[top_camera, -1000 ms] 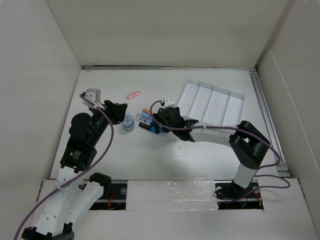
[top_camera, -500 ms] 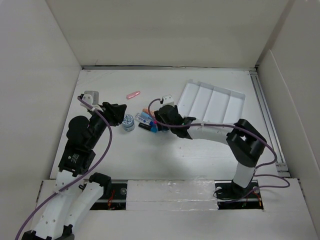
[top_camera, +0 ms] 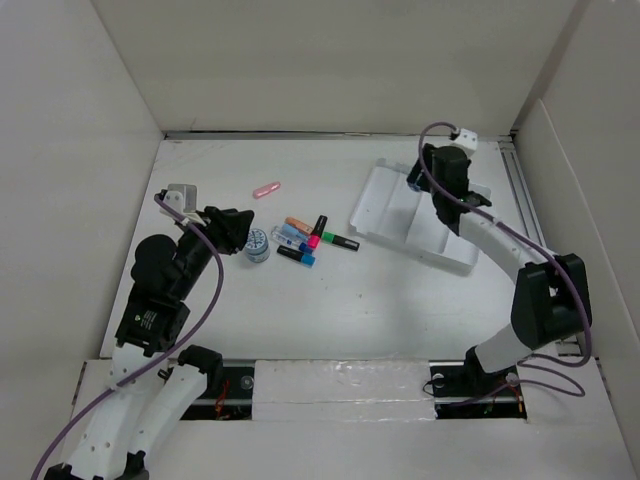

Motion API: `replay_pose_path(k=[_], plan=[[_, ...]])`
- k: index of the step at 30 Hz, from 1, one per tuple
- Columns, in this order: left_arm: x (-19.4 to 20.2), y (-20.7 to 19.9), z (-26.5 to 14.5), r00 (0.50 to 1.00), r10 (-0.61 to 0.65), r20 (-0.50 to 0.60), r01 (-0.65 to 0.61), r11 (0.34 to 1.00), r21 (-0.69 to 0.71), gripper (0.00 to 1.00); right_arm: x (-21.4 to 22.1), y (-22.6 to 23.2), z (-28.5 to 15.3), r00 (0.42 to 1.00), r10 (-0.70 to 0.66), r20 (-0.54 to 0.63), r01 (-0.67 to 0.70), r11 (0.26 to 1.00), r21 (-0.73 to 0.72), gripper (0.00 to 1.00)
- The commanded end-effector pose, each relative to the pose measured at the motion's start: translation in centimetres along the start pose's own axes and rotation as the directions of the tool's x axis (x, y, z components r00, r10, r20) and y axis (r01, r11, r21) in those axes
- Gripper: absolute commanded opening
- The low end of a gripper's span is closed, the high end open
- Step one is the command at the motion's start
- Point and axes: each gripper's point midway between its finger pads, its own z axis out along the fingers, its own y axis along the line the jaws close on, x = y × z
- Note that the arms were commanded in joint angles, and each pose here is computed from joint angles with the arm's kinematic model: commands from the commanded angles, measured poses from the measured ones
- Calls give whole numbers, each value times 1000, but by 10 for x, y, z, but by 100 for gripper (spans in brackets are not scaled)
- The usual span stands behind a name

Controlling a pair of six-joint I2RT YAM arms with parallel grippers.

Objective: Organize the desk

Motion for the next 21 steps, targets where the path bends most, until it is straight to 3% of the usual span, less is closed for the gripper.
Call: replay_pose_path(k=[1,5,14,16,17,21], plan=[[-5,-6,3,1000,17,19,-18,999,32,38,-31,-19,11,988,126,86,-127,992,7,61],[-5,-6,2,1000,18,22,-18,999,31,38,-26,-59,42,986,156,55,-160,983,87,61],[-4,-1,5,1000,19,17,-20,1000,8,38,0,-74,89,990,127,-60,-117,983,141,64],[-3,0,4,1000,19,14,-19,1000,5,38,-3,-74,91,991,122,-54,-113,983,144,70],[-6,-2,4,999,22,28,-22,1000,12,38,-12,-79,94,992,122,-42,-113,980,165,90],[-1,0,6,1000,19,5,-19,1000,3,38,-20,-77,90,992,120,-38,-112,980,163,100]])
